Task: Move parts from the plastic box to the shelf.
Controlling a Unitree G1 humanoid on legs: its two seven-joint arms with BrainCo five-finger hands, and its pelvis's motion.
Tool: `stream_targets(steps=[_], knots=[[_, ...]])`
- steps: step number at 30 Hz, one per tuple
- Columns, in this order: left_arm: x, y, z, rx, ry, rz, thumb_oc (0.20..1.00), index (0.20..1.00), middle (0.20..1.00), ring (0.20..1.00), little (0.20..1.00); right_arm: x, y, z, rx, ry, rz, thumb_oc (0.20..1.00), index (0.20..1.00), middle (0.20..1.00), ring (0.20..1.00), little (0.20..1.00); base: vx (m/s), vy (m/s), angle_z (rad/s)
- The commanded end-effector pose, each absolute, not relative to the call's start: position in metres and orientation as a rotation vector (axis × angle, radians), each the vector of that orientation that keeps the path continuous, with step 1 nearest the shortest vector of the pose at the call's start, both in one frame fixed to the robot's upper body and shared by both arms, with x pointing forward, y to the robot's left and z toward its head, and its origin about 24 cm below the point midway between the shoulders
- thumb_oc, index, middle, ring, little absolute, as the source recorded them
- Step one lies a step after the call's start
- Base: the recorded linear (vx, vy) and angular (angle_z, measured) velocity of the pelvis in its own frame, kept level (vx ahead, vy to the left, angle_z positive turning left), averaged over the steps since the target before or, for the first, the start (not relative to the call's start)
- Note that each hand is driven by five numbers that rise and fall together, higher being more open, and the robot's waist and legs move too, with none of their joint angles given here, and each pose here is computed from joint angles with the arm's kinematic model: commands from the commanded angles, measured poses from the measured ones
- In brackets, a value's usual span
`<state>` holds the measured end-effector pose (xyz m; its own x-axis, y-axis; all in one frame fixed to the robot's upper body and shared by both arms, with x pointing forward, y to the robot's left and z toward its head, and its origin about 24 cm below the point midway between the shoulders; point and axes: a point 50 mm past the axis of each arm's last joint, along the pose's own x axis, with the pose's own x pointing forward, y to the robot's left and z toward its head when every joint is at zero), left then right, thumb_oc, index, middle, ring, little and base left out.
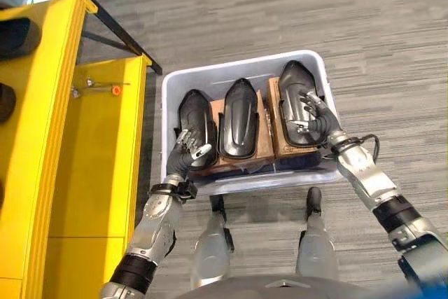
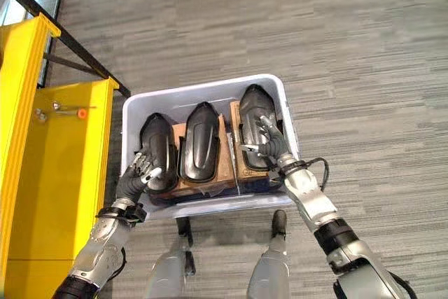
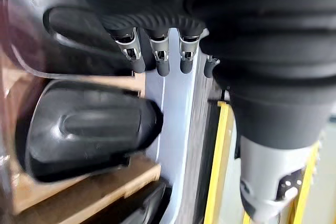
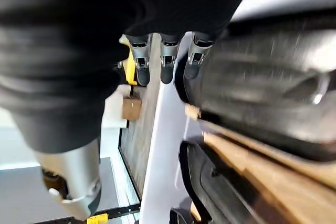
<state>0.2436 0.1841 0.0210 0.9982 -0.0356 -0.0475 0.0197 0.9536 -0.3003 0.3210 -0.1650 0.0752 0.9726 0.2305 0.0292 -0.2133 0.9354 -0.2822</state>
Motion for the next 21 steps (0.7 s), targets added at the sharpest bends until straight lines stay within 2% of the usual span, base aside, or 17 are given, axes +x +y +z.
stream_targets(steps=[1, 12, 21], knots=[[0.251, 0.194, 0.058, -0.269, -0.129, -0.032, 1.0, 1.0, 1.0, 1.0, 1.0, 0.332, -0.15, 0.098, -0.225, -0.177, 0.212, 1.0, 1.0, 1.0, 1.0, 1.0, -0.05, 0.022, 0.02], [0.249, 0.189, 0.061, -0.256, -0.121, -0.093, 1.0, 1.0, 1.0, 1.0, 1.0, 0.376, -0.177, 0.126, -0.256, -0.171, -0.019, 1.0, 1.0, 1.0, 1.0, 1.0, -0.01, 0.004, 0.03], [0.25, 0.186, 0.062, -0.247, -0.124, -0.096, 1.0, 1.0, 1.0, 1.0, 1.0, 0.388, -0.198, 0.135, -0.232, -0.151, -0.156, 1.0, 1.0, 1.0, 1.0, 1.0, 0.01, 0.004, 0.05]])
